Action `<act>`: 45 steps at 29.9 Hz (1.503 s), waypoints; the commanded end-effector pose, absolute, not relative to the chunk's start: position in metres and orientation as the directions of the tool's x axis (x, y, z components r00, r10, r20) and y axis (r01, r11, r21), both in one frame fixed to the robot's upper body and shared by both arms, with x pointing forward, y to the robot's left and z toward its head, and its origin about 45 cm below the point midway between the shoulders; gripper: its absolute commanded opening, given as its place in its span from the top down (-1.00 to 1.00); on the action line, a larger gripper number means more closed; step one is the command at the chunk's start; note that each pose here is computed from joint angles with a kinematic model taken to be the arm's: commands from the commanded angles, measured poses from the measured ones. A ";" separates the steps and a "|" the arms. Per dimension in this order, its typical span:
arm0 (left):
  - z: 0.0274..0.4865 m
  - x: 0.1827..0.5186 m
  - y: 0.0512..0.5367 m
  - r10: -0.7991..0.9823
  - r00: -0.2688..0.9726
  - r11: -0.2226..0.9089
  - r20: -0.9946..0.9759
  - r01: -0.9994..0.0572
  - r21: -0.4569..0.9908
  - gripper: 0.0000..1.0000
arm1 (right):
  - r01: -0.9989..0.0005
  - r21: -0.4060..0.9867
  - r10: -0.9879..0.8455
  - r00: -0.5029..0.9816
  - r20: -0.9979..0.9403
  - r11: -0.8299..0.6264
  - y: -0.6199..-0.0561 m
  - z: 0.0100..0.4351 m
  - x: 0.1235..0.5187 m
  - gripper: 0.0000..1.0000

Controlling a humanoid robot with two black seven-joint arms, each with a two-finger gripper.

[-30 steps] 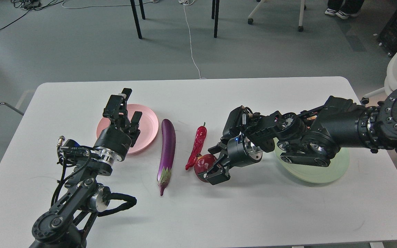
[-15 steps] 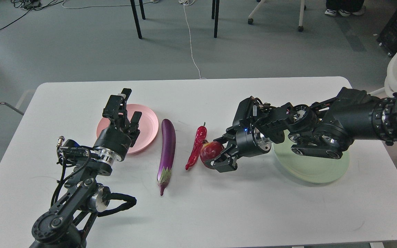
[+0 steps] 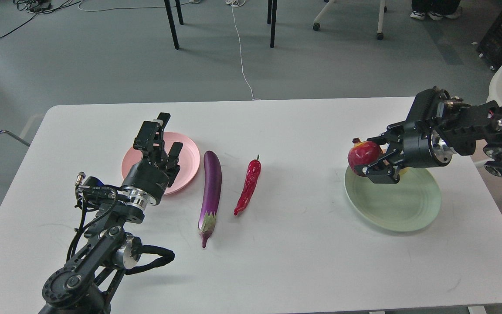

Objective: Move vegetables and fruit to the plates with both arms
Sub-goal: 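Carry the apple onto the green plate beside the peach, then open the right gripper and lift it away from the plate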

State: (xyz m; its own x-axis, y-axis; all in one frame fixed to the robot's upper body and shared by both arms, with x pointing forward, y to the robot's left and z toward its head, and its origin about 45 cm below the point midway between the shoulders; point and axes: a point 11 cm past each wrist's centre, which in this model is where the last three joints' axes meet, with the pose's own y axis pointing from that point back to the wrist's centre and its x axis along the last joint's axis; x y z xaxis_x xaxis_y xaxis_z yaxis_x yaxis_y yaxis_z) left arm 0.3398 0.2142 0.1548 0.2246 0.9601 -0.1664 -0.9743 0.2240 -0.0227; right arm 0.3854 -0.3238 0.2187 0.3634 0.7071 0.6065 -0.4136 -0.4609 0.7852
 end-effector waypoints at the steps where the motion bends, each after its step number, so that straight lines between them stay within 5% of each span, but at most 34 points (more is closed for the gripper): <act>1: 0.155 0.340 0.213 0.960 0.226 0.225 -0.167 -0.974 -0.022 -0.99 | -0.399 0.800 0.701 0.399 0.591 -0.448 -0.339 0.206 0.372 -0.19; 7: 0.155 0.340 0.214 0.960 0.226 0.225 -0.164 -0.974 -0.023 -0.99 | -0.370 0.818 0.704 0.422 0.571 -0.441 -0.345 0.193 0.359 -0.30; 12: 0.155 0.340 0.214 0.960 0.226 0.225 -0.166 -0.974 -0.023 -0.99 | -0.356 0.826 0.697 0.445 0.562 -0.438 -0.350 0.184 0.351 -0.84; 18: 0.155 0.340 0.217 0.961 0.227 0.227 -0.156 -0.974 -0.021 -0.99 | -0.359 0.807 0.667 0.455 0.590 -0.469 -0.345 0.187 0.347 -0.94; 24: 0.161 0.344 0.236 0.970 0.223 0.219 -0.096 -0.975 -0.044 -0.99 | -0.477 0.640 0.480 0.425 0.768 -0.602 -0.320 0.234 0.361 -0.96; 30: 0.194 0.353 0.252 0.961 0.273 0.275 0.039 -0.944 -0.183 -0.99 | -0.681 0.347 -0.091 0.519 0.850 -0.645 -0.303 0.261 0.385 -0.96; 38: 0.225 0.347 0.196 0.731 0.525 0.636 0.436 -0.756 -0.157 -0.99 | -0.890 0.106 -0.828 0.452 0.333 -0.443 -0.294 0.249 0.399 -0.97; 45: 0.238 0.350 0.121 0.202 0.539 0.892 0.818 -0.447 0.073 -0.99 | -0.942 0.061 -0.935 0.315 -0.164 -0.329 -0.330 0.250 0.412 -0.97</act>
